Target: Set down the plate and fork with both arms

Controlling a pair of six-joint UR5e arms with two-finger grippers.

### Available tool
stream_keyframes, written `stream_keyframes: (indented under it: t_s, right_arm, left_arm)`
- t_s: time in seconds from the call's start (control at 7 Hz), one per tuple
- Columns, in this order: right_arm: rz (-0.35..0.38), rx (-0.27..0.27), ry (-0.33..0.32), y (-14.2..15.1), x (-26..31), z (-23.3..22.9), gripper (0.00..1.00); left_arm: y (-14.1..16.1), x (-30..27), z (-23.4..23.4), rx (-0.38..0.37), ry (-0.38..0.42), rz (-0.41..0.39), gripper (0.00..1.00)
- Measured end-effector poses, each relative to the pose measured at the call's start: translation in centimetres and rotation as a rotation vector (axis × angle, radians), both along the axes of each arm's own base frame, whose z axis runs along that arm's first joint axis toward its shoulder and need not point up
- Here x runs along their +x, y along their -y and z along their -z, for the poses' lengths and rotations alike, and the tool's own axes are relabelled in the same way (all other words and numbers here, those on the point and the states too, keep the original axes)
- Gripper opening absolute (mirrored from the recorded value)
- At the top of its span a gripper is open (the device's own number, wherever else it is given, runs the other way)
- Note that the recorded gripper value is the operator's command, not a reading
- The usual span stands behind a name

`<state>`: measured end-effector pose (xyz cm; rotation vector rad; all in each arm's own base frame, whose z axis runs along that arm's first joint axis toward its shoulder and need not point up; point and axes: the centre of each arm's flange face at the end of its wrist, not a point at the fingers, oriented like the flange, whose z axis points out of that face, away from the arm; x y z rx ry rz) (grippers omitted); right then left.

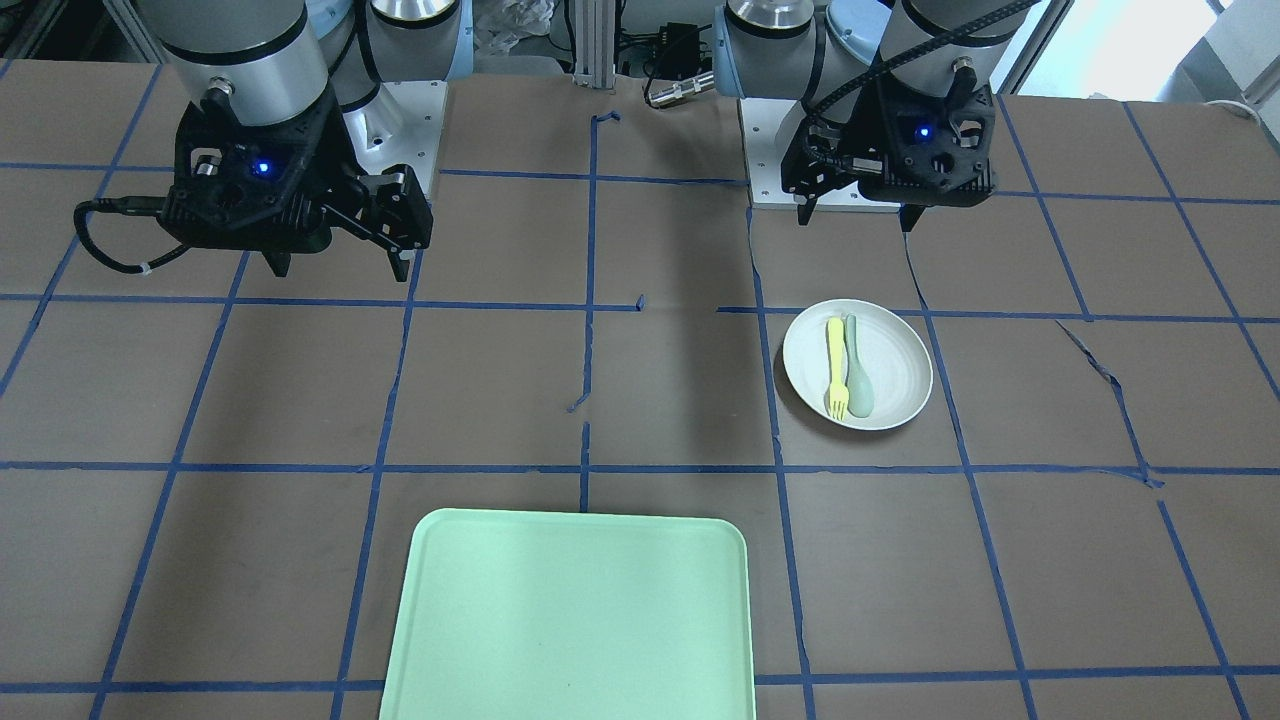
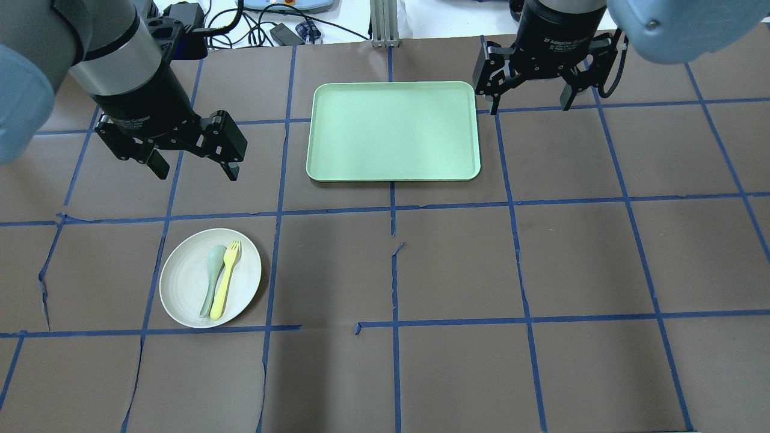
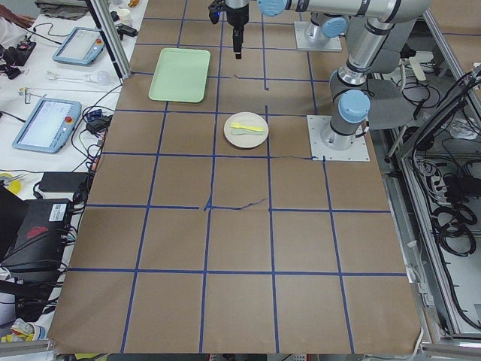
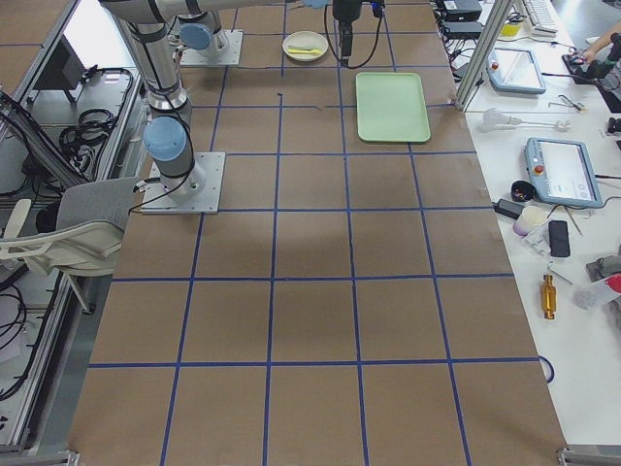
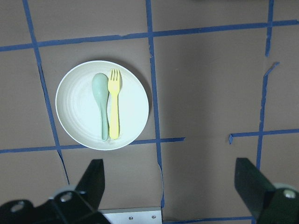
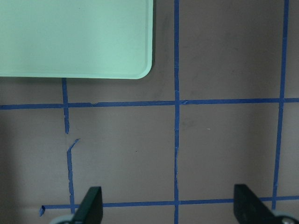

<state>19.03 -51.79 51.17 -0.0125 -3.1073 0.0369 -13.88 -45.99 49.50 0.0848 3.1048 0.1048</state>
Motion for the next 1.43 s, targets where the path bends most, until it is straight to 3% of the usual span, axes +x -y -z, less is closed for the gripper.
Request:
stream_keyframes:
  t_s: [0.29,1.43]
  right_arm:
    - [-0.001,0.0,0.0,0.0,0.0,0.0,1.0]
    - [-0.001,0.0,-0.001,0.0,0.0,0.0,1.0]
  left_arm:
    - [0.0,0.6,0.4,0.003,0.051,0.002,1.0]
    - [0.4,1.1,1.7,0.022,0.059,-0.008,1.0]
